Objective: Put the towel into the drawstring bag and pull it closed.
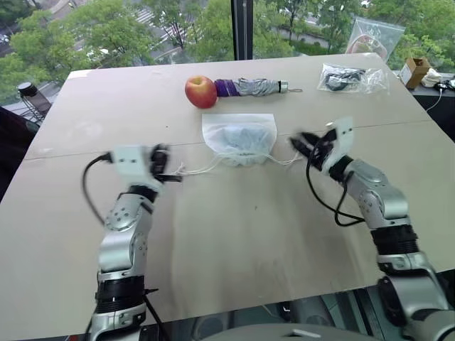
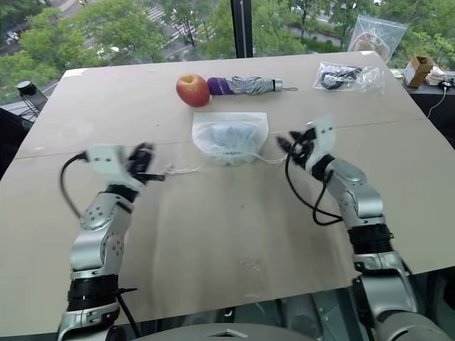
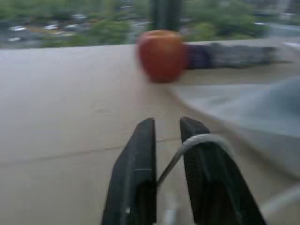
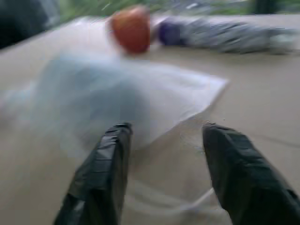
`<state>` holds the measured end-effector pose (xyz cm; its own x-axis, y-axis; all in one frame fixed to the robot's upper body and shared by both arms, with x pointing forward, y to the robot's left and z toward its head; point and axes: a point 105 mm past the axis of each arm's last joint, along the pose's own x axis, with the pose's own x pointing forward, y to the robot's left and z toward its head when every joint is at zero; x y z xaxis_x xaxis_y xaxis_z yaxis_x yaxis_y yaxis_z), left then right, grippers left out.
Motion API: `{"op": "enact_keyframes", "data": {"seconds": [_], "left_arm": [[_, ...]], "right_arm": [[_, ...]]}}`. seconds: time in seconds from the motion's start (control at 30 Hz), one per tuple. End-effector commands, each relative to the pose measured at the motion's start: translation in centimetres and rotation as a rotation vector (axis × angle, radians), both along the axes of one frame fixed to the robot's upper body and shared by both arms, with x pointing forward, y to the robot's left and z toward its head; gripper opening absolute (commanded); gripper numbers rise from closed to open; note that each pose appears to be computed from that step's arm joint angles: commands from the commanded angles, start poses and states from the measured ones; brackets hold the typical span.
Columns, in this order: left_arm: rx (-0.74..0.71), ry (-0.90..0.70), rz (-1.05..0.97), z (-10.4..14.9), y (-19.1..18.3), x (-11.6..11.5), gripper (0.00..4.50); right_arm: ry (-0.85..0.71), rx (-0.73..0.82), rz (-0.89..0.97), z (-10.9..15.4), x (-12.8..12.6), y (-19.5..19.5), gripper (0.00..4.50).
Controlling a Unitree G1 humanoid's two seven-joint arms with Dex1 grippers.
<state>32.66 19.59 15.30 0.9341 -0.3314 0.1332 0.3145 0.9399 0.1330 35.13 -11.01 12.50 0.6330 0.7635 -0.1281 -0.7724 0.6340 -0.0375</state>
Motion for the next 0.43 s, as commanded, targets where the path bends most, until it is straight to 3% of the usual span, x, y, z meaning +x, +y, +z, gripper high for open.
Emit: {"op": "enact_keyframes", "data": {"seconds": [0.03, 0.13, 0.17, 0.27, 0.43], "left_arm": [[0.045, -0.011, 0.06, 1.0, 2.8, -0.6, 2.78], [0.023, 0.098, 0.015, -0.4, 4.2, -2.2, 4.18], [0.05, 0.194, -0.03, -2.1, 4.5, -3.6, 4.34], [0.112, 0.372, -0.138, -5.1, 5.0, -7.2, 4.34], [0.192, 0.478, -0.173, -6.8, 6.0, -9.3, 4.34]], "right_arm": [[0.02, -0.126, 0.149, -1.3, -2.3, -2.4, 3.85], [-0.015, -0.097, 0.048, -0.9, -1.4, -5.4, 3.85], [-0.02, -0.099, 0.025, -1.0, -1.4, -6.6, 3.85], [-0.018, -0.131, -0.014, -1.4, -1.6, -8.9, 3.85], [-0.024, -0.131, -0.043, -1.4, -1.5, -9.8, 3.85]]}}
